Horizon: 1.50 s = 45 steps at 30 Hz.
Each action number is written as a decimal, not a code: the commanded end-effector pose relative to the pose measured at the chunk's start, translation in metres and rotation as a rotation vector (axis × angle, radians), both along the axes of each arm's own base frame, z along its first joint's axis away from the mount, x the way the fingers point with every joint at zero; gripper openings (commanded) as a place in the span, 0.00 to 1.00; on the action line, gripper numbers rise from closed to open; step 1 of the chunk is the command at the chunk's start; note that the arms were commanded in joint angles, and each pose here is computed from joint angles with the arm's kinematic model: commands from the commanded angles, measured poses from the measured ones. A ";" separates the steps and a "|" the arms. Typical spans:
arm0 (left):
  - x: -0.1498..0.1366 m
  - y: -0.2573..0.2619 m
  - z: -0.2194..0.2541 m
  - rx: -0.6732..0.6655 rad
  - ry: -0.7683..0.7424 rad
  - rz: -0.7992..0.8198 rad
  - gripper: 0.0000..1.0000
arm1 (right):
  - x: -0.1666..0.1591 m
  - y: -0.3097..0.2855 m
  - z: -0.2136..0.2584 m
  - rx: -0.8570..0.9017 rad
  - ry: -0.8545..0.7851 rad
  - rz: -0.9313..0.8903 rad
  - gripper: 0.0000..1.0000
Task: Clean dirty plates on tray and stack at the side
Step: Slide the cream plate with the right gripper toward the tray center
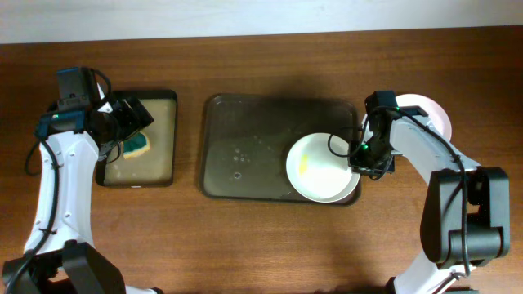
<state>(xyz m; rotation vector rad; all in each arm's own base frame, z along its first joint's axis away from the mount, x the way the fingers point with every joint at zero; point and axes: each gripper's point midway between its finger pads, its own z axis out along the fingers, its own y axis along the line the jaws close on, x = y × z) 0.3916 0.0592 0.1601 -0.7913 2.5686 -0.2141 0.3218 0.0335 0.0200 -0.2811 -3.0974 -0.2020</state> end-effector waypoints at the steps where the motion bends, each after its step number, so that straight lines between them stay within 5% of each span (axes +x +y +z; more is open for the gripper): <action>1: 0.001 -0.002 0.000 -0.003 -0.002 -0.016 0.99 | -0.002 0.012 0.000 0.031 0.003 0.008 0.22; 18: 0.000 -0.002 0.000 -0.003 -0.001 -0.016 0.99 | 0.027 0.053 -0.023 -0.041 -0.119 -0.062 0.23; 23: 0.000 -0.002 -0.001 -0.004 0.003 -0.016 0.99 | 0.032 0.053 -0.041 -0.042 -0.112 -0.066 0.18; 26: 0.000 -0.002 -0.001 -0.004 0.001 -0.016 0.99 | 0.044 0.050 -0.041 -0.033 -0.151 -0.088 0.04; 33: 0.013 0.001 -0.003 0.015 -0.031 -0.042 1.00 | 0.072 0.058 -0.034 0.032 -0.261 -0.099 0.04; 45: 0.052 0.048 -0.088 0.201 0.057 0.022 1.00 | 0.057 0.076 -0.038 0.027 -0.216 -0.046 0.04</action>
